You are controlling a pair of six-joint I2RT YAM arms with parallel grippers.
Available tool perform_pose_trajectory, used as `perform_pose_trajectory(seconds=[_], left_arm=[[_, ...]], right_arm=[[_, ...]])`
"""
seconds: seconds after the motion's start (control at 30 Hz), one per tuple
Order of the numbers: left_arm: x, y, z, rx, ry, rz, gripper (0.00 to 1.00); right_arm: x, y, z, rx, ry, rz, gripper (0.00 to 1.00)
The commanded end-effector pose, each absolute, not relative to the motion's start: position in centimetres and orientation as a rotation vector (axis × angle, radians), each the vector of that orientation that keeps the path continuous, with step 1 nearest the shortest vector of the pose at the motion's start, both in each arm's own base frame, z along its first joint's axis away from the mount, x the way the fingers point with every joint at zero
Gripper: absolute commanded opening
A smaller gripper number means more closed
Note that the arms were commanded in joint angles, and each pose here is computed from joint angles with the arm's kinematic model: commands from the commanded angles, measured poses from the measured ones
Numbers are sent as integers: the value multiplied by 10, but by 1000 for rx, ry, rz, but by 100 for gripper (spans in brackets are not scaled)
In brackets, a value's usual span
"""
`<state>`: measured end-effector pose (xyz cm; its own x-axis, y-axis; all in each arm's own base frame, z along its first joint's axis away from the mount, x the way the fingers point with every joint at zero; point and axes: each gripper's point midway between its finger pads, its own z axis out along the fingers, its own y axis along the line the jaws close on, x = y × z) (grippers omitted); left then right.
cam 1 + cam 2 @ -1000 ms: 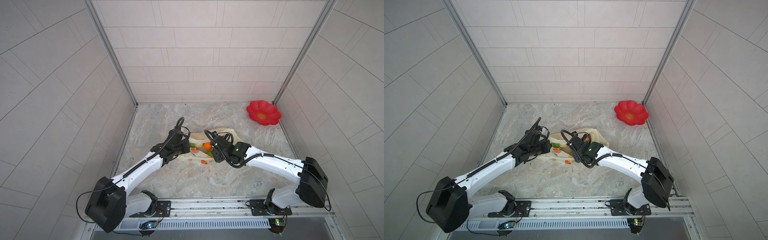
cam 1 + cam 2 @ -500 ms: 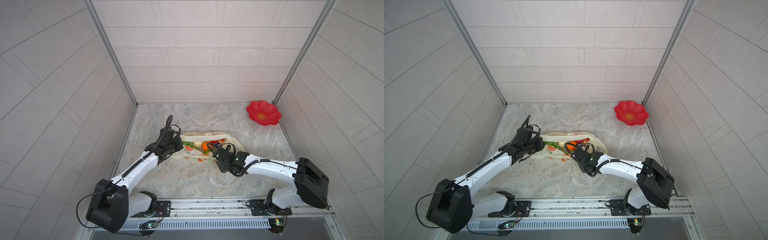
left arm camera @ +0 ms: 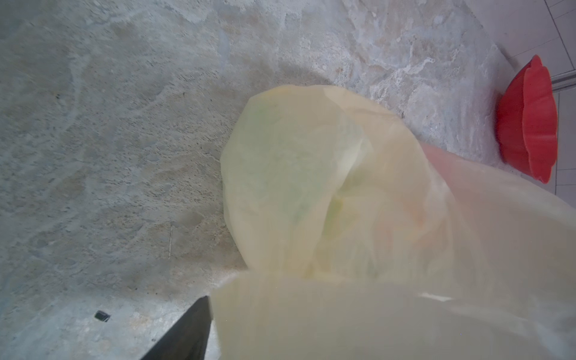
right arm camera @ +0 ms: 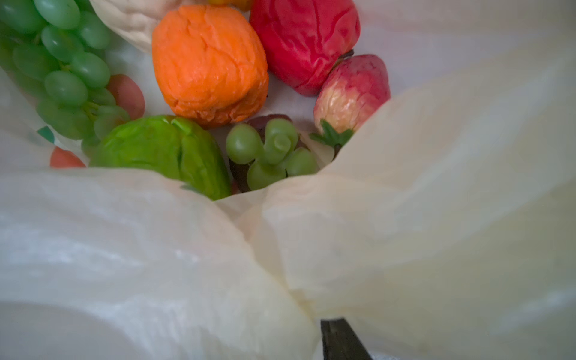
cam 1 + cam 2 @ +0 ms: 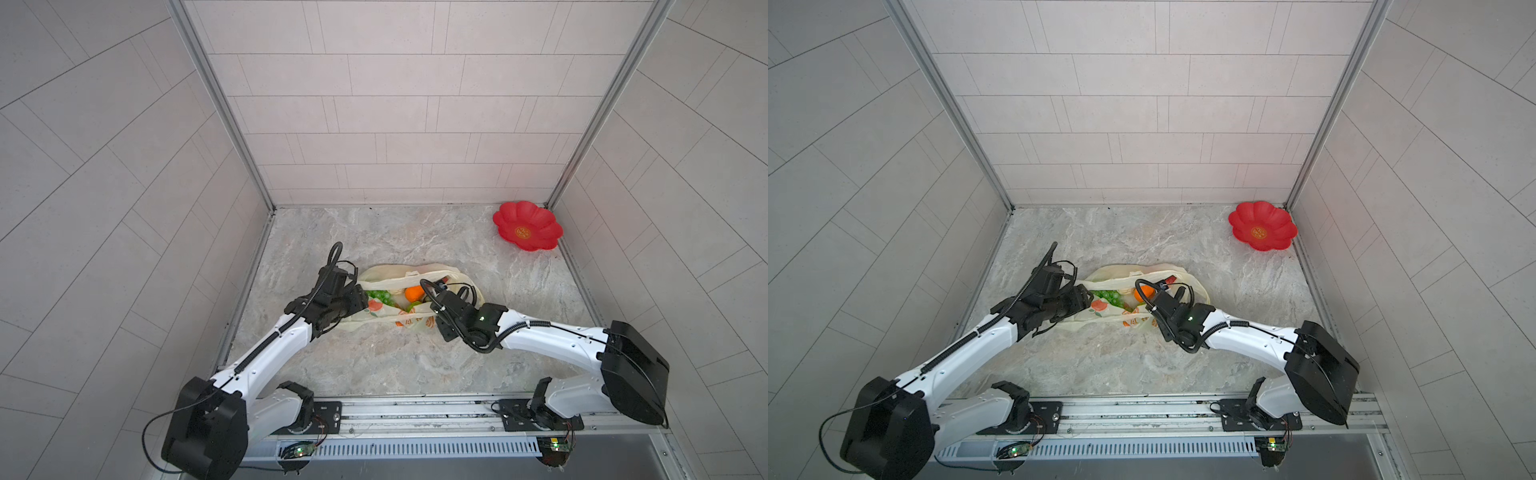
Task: Take fruits out of the plastic bag
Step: Spread open the plastic bag at the top-center of the table.
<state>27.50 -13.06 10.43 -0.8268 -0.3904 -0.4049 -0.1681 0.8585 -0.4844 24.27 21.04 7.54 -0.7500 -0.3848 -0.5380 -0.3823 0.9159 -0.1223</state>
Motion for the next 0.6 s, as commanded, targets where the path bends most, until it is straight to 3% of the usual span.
perform_pose_trajectory(seconds=[0.0, 0.13, 0.2, 0.43, 0.57], left_arm=[[264, -124, 85, -491, 2600, -537, 75], [268, -122, 68, -501, 2629, -484, 76], [271, -123, 60, -493, 2645, -471, 72], [280, -120, 43, -508, 2621, -514, 24], [283, -109, 36, -564, 2581, -568, 8]], right_arm=[[234, 208, 64, -555, 2523, -32, 38], [229, 198, 56, -531, 2546, -72, 33], [227, 191, 54, -515, 2550, -97, 31], [231, 159, 41, -358, 2611, -125, 21], [240, 145, 36, -222, 2645, -36, 17]])
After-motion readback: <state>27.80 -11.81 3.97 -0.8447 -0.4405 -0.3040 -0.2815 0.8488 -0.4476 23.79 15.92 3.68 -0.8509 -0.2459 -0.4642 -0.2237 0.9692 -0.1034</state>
